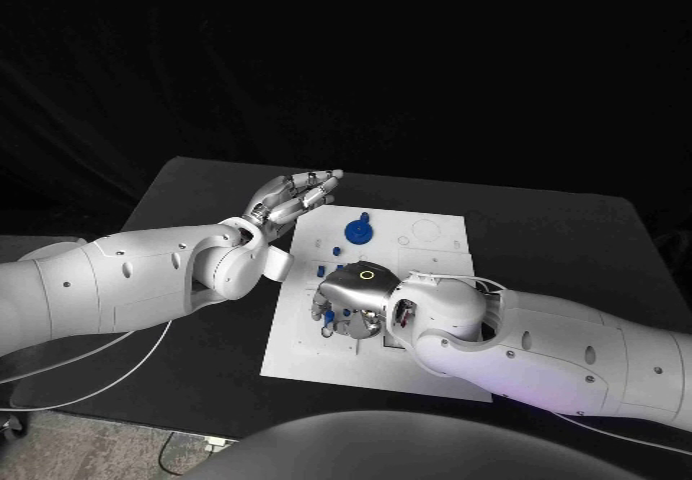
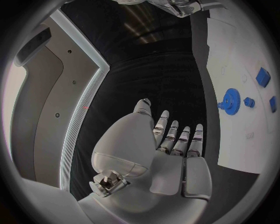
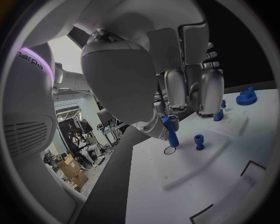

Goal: Assemble the parts on the task board

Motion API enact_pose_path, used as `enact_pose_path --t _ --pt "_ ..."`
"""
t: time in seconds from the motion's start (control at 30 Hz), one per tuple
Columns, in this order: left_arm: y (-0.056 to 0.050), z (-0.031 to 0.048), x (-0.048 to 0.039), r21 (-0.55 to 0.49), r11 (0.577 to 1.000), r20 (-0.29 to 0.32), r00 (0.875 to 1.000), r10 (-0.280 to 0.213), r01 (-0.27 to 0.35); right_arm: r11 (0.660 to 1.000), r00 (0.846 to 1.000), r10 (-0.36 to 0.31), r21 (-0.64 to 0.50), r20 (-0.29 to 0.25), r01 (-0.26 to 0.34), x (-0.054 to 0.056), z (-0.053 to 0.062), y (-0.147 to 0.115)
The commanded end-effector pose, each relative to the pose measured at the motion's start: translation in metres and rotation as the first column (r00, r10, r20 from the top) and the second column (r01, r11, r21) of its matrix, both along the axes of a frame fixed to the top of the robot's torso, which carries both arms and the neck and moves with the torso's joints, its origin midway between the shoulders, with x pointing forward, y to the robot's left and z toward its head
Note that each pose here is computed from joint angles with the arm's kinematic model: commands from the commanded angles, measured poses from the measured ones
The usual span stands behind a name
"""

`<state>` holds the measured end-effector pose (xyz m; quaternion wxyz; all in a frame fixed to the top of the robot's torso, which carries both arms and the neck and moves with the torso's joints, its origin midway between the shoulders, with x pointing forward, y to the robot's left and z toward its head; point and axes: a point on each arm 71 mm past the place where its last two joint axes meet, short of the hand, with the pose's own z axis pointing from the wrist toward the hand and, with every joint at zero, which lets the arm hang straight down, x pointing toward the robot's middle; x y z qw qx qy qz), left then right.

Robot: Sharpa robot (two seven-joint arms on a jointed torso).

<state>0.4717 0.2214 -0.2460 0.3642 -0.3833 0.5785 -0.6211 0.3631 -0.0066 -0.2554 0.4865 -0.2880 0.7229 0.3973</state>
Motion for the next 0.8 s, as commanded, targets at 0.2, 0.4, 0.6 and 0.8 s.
enact_pose_path --t 0.2,0.4,0.6,0.8 --pt "-0.0035 0.0008 -0.0002 -0.02 1.0 -0.001 1.0 -0.022 0.022 0.999 1.0 0.023 -0.032 0.011 -0.023 -0.0052 -0.0051 -0.0001" --pt "-0.0039 0.0006 -0.0001 -0.019 1.0 -0.003 1.0 -0.023 0.023 1.0 1.0 0.023 -0.019 0.009 -0.023 -0.0066 -0.0058 0.0002" --pt "-0.0041 0.0004 -0.0002 -0.018 1.0 -0.006 1.0 -0.024 0.024 1.0 1.0 0.023 -0.001 0.002 -0.023 -0.0085 -0.0072 0.0016" --pt "-0.0038 0.0003 -0.0002 -0.018 1.0 -0.008 1.0 -0.025 0.025 1.0 1.0 0.023 0.005 0.004 -0.023 -0.0091 -0.0096 0.0043"
